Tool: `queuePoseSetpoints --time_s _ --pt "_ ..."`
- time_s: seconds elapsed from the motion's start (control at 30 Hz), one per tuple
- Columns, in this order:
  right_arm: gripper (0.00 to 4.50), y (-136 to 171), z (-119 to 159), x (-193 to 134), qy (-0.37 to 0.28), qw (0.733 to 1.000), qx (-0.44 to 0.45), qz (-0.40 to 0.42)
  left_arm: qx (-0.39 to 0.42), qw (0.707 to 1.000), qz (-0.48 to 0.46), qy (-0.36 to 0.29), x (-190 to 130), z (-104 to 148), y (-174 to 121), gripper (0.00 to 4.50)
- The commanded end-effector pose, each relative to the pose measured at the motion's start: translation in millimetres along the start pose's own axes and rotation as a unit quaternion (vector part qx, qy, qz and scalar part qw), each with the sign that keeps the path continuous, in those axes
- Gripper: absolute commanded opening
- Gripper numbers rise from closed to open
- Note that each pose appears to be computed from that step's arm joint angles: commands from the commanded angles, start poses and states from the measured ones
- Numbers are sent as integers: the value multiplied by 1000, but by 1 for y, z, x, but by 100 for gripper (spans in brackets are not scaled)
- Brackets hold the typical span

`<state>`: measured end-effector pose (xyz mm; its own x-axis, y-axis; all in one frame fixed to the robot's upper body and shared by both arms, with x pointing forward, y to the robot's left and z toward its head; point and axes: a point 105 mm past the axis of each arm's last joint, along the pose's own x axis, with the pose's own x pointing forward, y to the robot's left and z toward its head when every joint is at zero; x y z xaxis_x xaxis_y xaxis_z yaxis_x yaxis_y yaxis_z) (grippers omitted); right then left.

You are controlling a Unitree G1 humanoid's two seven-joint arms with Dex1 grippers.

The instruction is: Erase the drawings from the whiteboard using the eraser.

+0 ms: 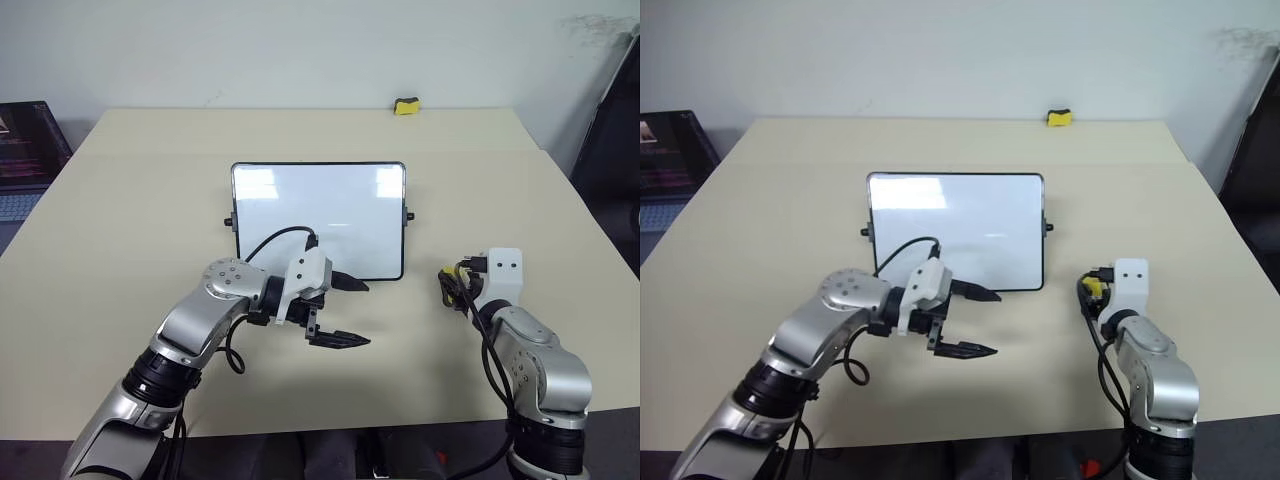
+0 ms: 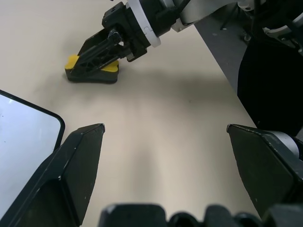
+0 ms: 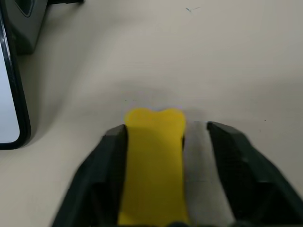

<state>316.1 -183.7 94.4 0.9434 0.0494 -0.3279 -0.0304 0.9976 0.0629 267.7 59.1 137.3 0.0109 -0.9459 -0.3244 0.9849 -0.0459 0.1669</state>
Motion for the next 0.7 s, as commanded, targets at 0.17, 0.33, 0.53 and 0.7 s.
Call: queuePoseSetpoints --time_s 0.17,0.33,0.53,0.7 --pt "444 -1 20 0 -46 999 -1 0 13 999 33 -9 -6 6 2 450" --pt "444 23 48 -8 -124 990 20 67 -8 993 111 -27 -23 7 10 450" --pt "444 45 66 -13 -201 974 -32 103 -71 955 280 -74 -69 10 17 450" --pt "444 40 67 -2 -257 961 -72 67 -106 848 511 -95 -125 -5 19 450"
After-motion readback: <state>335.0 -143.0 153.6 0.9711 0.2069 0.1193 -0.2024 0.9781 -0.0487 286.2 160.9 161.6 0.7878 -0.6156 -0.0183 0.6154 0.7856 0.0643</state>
